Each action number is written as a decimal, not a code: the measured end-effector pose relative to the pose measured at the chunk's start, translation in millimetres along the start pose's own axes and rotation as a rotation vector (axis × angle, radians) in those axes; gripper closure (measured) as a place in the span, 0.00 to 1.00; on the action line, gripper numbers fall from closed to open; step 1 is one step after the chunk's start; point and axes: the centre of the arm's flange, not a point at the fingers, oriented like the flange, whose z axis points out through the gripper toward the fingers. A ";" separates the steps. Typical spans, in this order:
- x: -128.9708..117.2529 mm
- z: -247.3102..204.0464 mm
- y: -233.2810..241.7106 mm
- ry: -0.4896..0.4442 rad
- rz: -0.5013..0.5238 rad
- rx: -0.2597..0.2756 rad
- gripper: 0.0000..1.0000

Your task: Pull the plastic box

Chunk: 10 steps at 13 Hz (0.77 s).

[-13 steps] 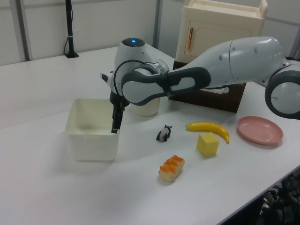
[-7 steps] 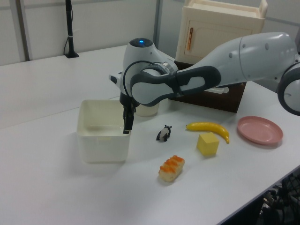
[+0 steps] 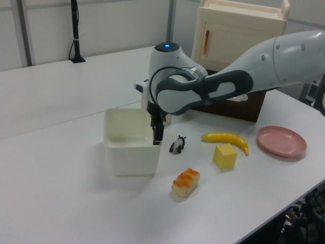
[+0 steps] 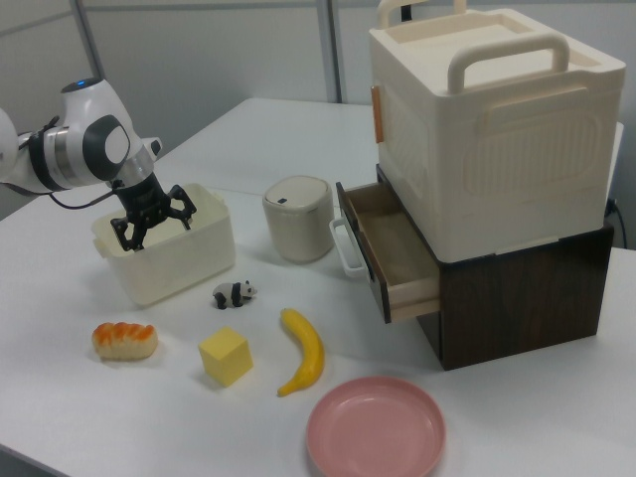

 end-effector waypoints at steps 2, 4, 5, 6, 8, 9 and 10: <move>-16.5 -4.2 -1.4 -0.038 -0.008 0.018 0.00; -25.9 -9.4 -1.0 -0.062 -0.006 0.030 0.00; -29.6 -11.9 -0.5 -0.071 -0.001 0.035 0.00; -33.7 -16.1 0.0 -0.083 0.004 0.039 0.00; -35.4 -27.6 1.7 -0.076 0.053 0.025 0.00; -34.4 -41.7 5.4 -0.058 0.149 0.004 0.00; -33.7 -53.8 8.4 -0.045 0.222 -0.009 0.00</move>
